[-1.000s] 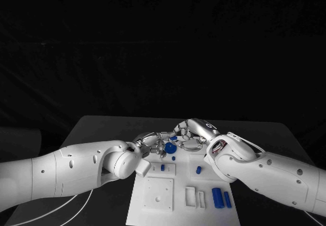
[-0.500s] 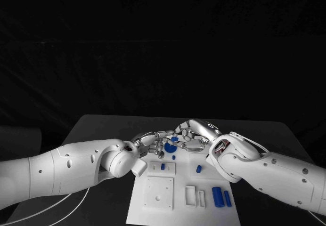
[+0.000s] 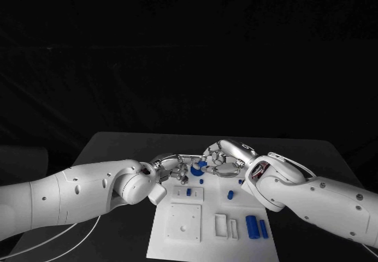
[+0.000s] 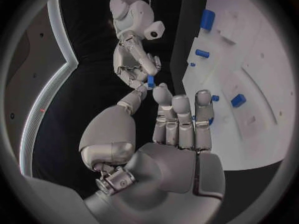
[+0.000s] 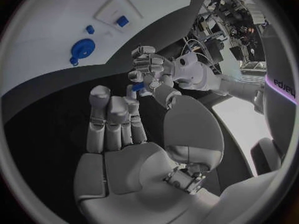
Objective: Assemble the parts on the task board
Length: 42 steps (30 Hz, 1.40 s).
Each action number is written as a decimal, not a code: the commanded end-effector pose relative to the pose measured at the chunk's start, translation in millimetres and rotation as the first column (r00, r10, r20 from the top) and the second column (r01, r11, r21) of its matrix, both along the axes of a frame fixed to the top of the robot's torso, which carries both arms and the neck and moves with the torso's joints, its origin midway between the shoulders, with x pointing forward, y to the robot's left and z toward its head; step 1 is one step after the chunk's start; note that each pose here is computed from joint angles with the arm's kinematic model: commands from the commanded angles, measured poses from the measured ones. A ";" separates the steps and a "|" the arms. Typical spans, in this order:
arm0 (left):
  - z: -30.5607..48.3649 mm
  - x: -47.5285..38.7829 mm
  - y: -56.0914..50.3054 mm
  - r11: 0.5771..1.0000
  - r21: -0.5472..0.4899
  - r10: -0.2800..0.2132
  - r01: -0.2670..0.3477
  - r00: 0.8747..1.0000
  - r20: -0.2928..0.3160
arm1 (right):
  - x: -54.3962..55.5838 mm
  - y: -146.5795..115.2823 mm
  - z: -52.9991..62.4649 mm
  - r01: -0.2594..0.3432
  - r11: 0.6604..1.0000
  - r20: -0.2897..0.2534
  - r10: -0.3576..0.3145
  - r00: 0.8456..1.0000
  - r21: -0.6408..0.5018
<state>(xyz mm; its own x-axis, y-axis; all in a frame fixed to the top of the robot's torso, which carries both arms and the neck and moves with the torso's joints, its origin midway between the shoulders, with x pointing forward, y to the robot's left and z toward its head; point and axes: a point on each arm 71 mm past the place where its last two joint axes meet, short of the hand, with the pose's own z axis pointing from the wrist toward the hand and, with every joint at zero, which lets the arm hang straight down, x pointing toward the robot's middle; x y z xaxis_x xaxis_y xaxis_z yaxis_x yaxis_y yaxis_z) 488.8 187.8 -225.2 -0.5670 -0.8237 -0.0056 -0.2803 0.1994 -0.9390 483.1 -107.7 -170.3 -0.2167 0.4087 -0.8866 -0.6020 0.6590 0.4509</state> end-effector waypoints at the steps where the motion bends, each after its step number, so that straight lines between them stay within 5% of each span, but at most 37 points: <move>1: -0.1 -2.4 -3.6 0.998 0.005 -0.061 0.061 0.998 0.001 | -3.0 3.5 -2.4 -0.054 0.998 -0.035 0.053 0.998 -0.017; 11: -1.1 -5.7 -7.8 0.993 0.027 -0.116 0.116 0.993 -0.004 | -4.0 5.7 -3.4 -0.068 0.997 -0.048 0.066 0.997 -0.026; 42: -0.6 -5.6 -7.4 0.993 0.005 -0.115 0.115 0.993 -0.010 | -3.2 4.8 -6.8 -0.087 0.995 -0.077 0.083 0.994 -0.051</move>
<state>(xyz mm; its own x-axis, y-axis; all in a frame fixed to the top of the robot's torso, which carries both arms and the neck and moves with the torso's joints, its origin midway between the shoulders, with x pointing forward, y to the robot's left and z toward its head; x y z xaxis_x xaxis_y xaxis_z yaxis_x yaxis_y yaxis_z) 483.9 182.4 -227.1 -0.6466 -0.7625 -0.0224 -0.2652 0.2523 -0.9306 480.6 -103.7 -175.6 -0.2962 0.3536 -0.8872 -0.6156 0.6396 0.4604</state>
